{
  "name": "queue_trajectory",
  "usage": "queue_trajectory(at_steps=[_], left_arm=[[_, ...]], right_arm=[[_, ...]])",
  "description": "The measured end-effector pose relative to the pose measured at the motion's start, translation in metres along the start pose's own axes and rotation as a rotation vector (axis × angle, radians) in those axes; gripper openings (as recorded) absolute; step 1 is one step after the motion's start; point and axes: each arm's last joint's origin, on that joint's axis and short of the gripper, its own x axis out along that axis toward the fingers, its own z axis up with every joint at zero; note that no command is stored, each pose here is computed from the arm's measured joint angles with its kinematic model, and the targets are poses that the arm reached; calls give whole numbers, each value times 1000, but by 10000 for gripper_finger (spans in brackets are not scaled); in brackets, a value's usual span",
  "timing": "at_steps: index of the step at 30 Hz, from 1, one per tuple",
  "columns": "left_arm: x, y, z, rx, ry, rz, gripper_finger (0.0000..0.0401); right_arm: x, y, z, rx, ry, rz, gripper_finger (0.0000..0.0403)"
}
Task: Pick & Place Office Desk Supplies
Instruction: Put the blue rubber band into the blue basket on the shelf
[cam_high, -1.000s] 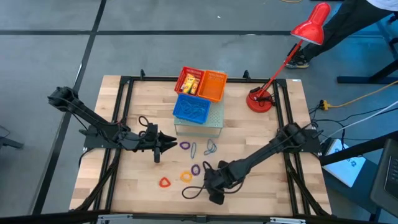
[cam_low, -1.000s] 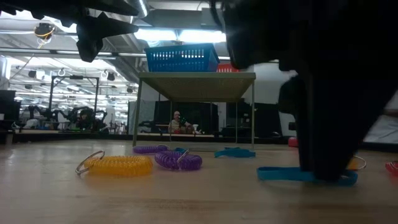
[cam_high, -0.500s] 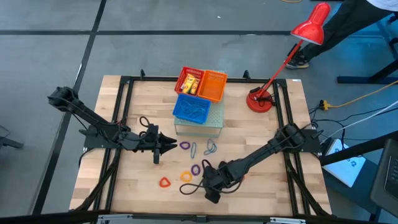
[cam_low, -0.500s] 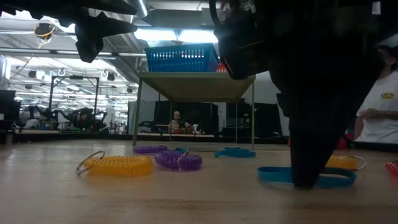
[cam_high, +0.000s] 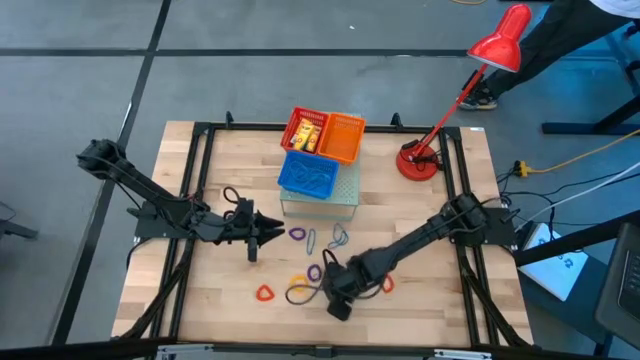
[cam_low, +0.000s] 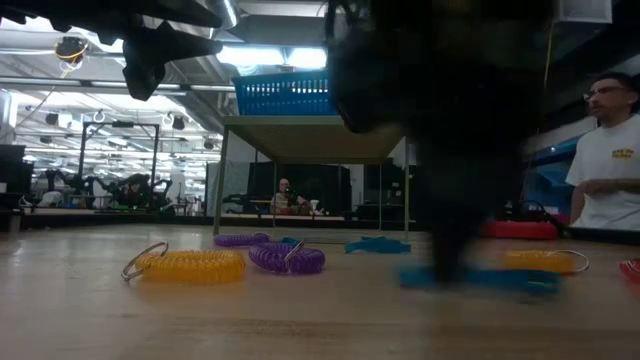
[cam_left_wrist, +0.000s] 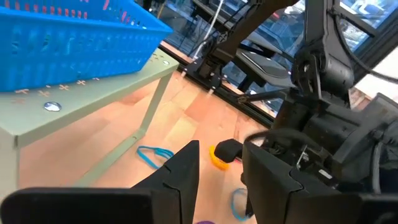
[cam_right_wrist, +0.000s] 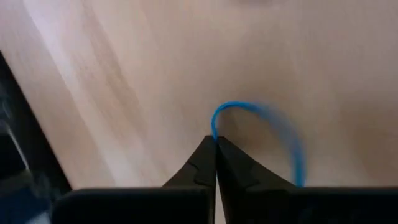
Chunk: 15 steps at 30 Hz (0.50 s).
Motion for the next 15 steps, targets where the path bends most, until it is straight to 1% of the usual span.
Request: queue_trajectory(at_steps=[4, 10, 12, 13, 15], left_arm=[[0, 0, 0, -6, -7, 2, 118], [0, 0, 1, -27, -11, -1, 118], [0, -1, 1, -35, -12, -1, 118], [0, -1, 1, -41, -14, -2, 118], [0, -1, 1, -43, -14, -2, 118]], right_arm=[[-39, 1, 26, 40, -139, 105, 2], [-88, 2, 44, 72, -312, 200, 1], [-100, 1, 50, 86, -369, 228, 1], [-103, 0, 52, 92, -382, 231, 1], [-107, 3, 55, 94, -414, 274, 1]])
